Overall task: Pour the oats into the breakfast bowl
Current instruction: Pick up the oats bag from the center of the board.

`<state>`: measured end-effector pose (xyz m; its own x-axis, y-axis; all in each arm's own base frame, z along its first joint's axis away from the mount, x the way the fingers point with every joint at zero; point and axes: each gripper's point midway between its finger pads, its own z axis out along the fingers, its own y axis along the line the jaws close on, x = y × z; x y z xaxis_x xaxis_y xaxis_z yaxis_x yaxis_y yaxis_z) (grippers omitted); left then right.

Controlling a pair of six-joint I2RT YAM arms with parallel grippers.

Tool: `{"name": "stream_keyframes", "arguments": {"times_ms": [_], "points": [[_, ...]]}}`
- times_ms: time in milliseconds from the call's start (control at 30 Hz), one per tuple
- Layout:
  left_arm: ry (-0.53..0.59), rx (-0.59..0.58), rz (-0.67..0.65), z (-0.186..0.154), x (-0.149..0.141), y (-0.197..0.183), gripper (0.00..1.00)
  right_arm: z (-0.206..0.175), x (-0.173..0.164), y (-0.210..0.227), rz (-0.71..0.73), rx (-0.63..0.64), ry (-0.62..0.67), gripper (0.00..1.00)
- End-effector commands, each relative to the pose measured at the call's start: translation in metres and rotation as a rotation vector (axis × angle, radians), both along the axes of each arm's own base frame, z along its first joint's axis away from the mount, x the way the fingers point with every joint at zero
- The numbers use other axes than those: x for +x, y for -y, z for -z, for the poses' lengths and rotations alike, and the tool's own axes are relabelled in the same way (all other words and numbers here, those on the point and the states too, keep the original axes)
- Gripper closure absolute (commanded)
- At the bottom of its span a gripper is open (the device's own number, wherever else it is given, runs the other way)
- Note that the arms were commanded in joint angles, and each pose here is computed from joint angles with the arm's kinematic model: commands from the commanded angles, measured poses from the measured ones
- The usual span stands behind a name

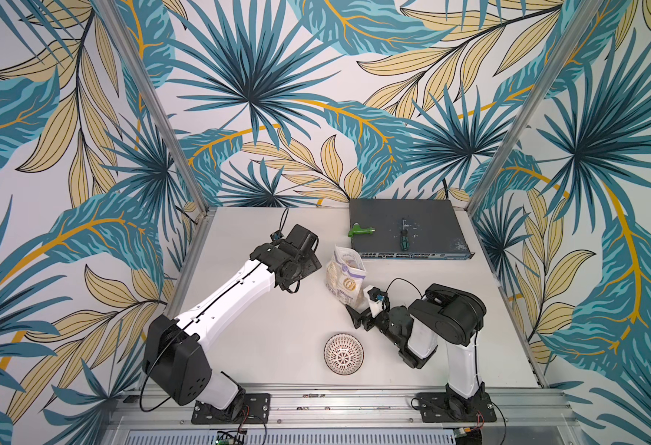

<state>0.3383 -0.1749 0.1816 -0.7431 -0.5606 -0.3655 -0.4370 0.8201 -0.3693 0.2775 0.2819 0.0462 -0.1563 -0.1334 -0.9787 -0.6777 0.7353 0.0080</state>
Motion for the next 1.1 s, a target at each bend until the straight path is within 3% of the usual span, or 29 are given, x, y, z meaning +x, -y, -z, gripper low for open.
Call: {"name": "stream_keyframes", "arguments": {"times_ms": [0, 500, 1067], "points": [[0.007, -0.039, 0.022, 0.003, 0.020, 0.009, 0.12, -0.001, 0.004, -0.003, -0.007, 0.007, 0.020, 0.00], [-0.154, -0.046, 0.076, 0.080, 0.068, 0.036, 0.17, -0.009, 0.020, -0.017, -0.017, 0.056, 0.087, 0.00], [-0.245, -0.011, 0.149, 0.123, 0.064, 0.059, 0.21, -0.033, 0.034, -0.022, -0.013, 0.166, 0.167, 0.00]]}}
